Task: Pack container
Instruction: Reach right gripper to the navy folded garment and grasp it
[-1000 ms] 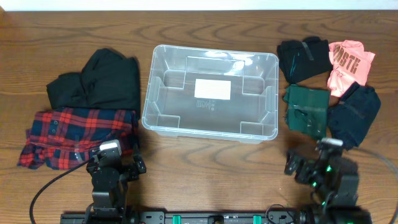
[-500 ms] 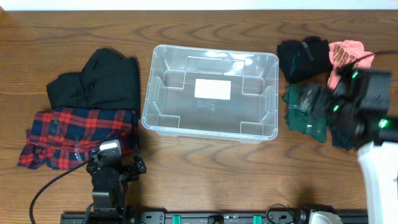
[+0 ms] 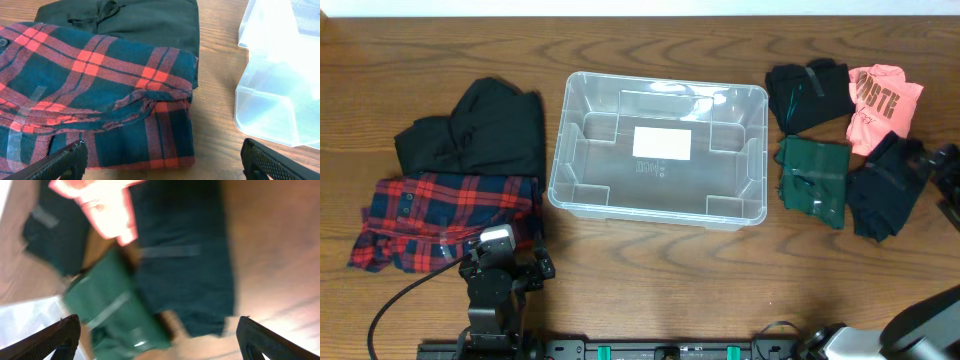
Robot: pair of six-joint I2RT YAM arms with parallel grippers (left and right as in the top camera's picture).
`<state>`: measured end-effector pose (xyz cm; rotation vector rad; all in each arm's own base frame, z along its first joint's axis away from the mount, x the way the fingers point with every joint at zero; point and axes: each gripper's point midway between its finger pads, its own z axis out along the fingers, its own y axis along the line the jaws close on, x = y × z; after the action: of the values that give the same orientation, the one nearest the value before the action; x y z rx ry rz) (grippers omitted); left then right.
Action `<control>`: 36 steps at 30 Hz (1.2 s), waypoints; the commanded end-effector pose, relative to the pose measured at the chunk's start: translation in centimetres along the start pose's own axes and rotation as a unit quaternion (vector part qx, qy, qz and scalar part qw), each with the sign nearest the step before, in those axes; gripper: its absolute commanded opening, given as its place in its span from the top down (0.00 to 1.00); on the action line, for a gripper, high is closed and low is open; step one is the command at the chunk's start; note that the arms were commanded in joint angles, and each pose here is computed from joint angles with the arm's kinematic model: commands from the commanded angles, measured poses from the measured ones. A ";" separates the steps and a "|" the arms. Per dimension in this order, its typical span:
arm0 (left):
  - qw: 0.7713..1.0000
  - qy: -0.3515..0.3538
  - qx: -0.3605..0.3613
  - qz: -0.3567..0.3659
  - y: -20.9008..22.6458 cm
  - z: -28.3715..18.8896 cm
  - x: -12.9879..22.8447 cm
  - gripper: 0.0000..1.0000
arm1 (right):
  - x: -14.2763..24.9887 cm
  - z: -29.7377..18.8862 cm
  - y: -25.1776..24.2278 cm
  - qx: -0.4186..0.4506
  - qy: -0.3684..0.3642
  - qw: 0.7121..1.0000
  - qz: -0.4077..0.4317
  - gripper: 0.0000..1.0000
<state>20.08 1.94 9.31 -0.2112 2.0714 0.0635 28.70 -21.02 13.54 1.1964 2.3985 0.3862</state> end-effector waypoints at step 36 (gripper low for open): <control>1.000 0.002 -0.005 0.006 0.2 0.2 0.4 0.02 | 1.9 10.0 -2.8 0.029 0.121 0.992 -0.021 0.87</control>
<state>20.08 1.94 9.31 -0.2112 2.0714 0.0635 30.62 -20.32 1.00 1.1395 2.6767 0.5380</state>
